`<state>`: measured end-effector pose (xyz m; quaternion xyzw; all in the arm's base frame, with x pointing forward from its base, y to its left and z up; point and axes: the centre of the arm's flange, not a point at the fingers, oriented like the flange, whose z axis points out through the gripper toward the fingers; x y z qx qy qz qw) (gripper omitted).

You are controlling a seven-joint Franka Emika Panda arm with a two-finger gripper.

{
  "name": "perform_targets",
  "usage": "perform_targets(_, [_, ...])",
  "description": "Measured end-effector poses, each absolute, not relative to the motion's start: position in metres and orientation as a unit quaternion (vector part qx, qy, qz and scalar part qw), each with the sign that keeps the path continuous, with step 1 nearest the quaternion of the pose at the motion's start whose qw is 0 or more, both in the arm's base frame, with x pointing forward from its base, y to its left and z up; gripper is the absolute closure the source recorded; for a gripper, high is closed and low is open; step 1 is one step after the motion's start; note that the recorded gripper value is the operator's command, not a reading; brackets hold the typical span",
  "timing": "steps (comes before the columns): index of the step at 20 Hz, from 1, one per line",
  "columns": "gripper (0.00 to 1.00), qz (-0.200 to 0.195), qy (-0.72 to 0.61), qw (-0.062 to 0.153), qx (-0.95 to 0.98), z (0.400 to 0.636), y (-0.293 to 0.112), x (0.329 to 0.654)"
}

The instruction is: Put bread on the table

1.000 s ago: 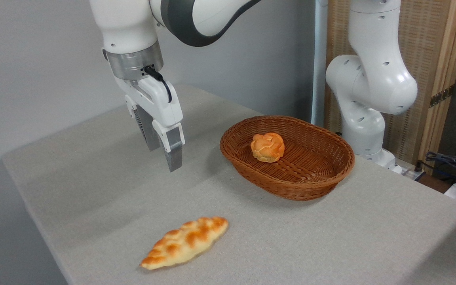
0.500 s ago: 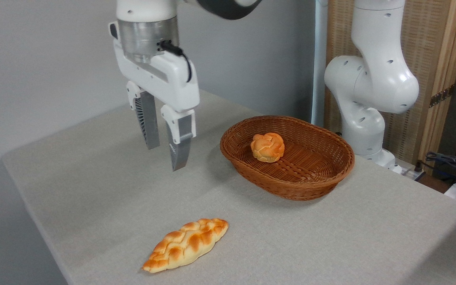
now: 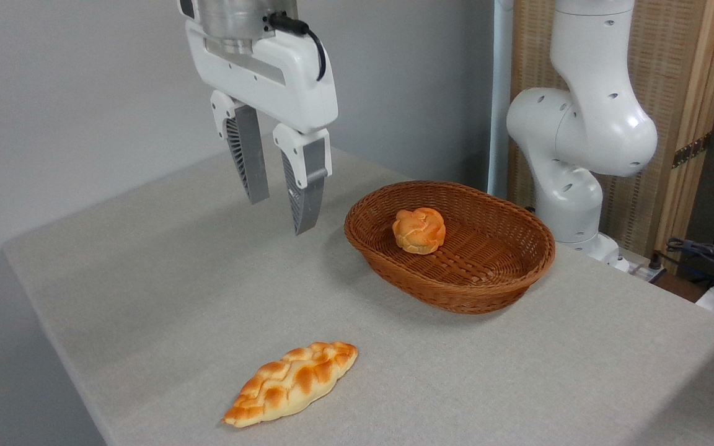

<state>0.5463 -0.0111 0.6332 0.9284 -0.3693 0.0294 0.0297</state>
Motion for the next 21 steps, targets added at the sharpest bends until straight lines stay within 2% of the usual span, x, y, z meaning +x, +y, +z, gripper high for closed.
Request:
perform_targets(9, [0.0,0.023,-0.371,0.032,0.928,0.632,-0.014,0.551])
perform_targets(11, [0.0,0.019,-0.367,0.026,0.93,0.63,-0.016,0.552])
perform_targets(14, [0.0,0.009,-0.369,0.005,0.929,0.628,-0.021,0.553])
perform_targets(21, [0.0,0.008,-0.371,0.004,0.929,0.627,-0.024,0.554])
